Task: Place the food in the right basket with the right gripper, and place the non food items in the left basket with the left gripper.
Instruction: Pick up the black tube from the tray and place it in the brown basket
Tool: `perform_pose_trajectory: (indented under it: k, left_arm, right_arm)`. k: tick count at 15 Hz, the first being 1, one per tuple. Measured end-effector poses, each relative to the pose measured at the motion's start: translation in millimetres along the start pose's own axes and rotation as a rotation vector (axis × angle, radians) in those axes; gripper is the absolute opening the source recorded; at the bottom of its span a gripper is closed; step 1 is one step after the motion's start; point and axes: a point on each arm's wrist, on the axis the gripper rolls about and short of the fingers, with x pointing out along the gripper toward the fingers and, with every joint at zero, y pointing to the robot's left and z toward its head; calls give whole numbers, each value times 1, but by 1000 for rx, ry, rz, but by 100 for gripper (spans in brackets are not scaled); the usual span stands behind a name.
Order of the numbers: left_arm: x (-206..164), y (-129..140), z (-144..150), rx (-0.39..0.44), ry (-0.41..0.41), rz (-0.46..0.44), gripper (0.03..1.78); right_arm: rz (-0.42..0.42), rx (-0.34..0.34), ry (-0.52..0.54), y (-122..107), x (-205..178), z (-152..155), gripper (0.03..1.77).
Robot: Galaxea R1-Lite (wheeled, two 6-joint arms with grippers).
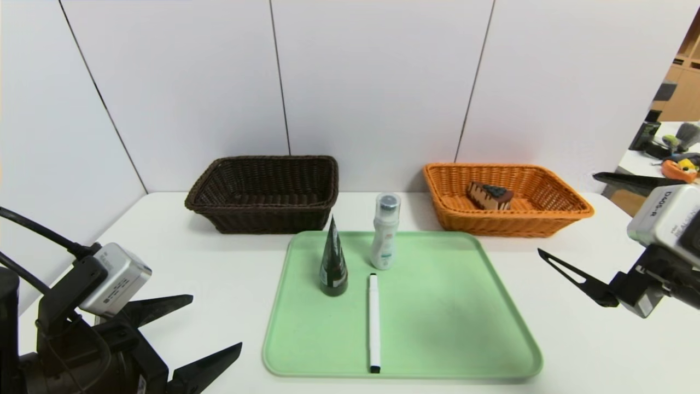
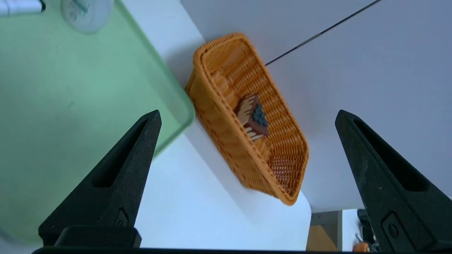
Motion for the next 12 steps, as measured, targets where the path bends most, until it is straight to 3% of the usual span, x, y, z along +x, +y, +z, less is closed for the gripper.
perform_pose_trajectory:
  k: [4, 12]
  left_arm:
    - [-1, 0, -3, -7, 6, 0, 169]
    - [-1, 0, -5, -12, 14, 0, 169]
  right_arm:
    - [-34, 167, -26, 2, 2, -1, 169]
    - [-95, 536, 62, 10, 1, -11, 169]
